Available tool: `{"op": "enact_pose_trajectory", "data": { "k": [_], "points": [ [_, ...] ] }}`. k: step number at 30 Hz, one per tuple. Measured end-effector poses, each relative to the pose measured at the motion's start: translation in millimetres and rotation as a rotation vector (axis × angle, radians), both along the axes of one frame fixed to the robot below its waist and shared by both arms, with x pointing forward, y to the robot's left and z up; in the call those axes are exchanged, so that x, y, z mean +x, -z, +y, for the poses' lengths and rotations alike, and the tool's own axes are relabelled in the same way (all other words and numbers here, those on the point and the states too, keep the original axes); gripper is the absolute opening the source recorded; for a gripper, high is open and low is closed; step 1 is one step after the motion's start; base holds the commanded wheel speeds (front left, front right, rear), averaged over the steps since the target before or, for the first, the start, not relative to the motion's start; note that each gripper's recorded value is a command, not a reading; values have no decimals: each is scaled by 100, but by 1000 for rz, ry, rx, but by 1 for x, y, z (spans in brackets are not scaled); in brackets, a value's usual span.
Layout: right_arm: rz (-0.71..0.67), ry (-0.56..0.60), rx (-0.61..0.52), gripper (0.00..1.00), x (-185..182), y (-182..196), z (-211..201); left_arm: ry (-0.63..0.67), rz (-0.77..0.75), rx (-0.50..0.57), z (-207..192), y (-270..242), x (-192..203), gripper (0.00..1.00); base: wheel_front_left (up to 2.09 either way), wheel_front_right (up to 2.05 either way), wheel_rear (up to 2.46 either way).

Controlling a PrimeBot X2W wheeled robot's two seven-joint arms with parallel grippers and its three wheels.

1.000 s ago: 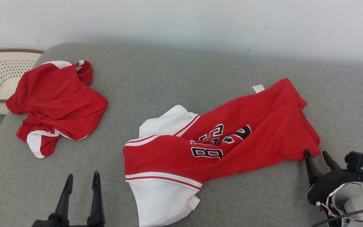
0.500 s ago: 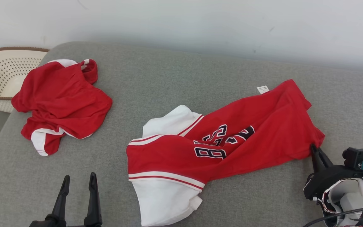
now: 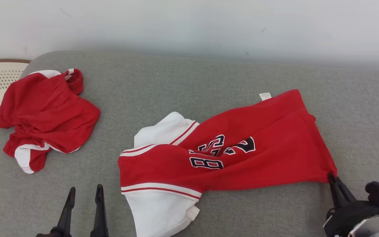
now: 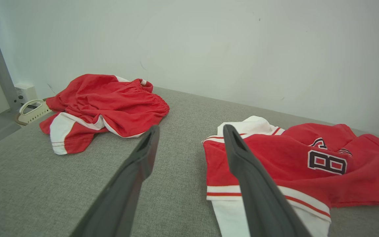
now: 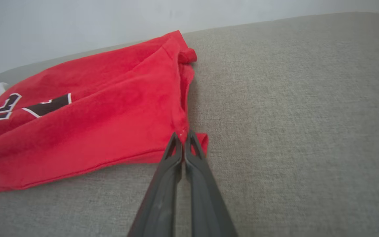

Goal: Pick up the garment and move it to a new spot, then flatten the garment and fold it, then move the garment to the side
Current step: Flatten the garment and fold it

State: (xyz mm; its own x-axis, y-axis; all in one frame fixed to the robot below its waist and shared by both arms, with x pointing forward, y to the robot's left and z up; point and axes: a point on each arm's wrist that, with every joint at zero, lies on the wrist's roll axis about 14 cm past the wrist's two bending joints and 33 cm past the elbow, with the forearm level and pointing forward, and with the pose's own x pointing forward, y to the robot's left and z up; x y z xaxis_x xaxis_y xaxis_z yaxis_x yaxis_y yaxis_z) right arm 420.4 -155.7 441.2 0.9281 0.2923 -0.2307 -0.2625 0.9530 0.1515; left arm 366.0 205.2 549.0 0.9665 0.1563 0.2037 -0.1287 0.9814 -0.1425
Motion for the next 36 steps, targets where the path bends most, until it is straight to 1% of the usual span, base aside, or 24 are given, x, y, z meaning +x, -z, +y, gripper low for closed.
{"op": "enact_pose_trajectory", "data": {
  "k": [1,2,12,16,20,23,25,26,27,28,29,30,31,32,33,34,36],
  "points": [
    [11,2,-12,91,-4,2,-2,5,1,0,-1,1,1,100,0,0,0],
    [12,8,-15,100,-6,2,-4,8,4,-1,-2,2,2,100,0,0,0],
    [-17,19,-20,100,-10,-18,-3,29,-2,-3,-8,0,2,100,0,0,0],
    [23,23,-32,100,-11,-10,-5,16,0,-6,-5,0,0,100,0,0,0],
    [67,38,-69,100,-9,3,-14,11,2,-6,-3,1,-2,100,0,0,0],
    [68,37,-60,93,-7,6,-11,-10,3,-5,3,1,-5,100,0,0,0],
    [69,35,-53,93,-6,7,-8,-15,4,-5,5,1,-5,100,0,0,0],
    [70,35,-49,84,-7,8,-7,-17,5,-5,5,1,-5,100,0,0,0],
    [73,37,-48,58,-7,9,-7,-17,6,-5,5,1,-5,100,0,0,0],
    [76,38,-46,36,-8,10,-6,-18,5,-5,6,1,-5,100,0,0,0],
    [77,40,-45,28,-8,11,-7,-19,6,-4,6,2,-5,100,0,0,0],
    [78,42,-44,14,-9,11,-7,-19,6,-4,6,2,-5,100,0,0,0],
    [81,43,-44,14,-9,12,-7,-19,7,-4,6,2,-4,100,0,0,0],
    [83,44,-44,8,-9,13,-8,-18,8,-4,6,2,-4,100,0,0,0],
    [83,46,-43,5,-9,13,-8,-14,10,-5,5,3,-3,100,0,0,0],
    [80,47,-41,0,-8,12,-8,-11,10,-5,4,3,-3,100,0,0,0],
    [82,50,-41,0,-8,13,-8,-10,12,-5,3,4,-2,100,0,0,0]
  ]
}}
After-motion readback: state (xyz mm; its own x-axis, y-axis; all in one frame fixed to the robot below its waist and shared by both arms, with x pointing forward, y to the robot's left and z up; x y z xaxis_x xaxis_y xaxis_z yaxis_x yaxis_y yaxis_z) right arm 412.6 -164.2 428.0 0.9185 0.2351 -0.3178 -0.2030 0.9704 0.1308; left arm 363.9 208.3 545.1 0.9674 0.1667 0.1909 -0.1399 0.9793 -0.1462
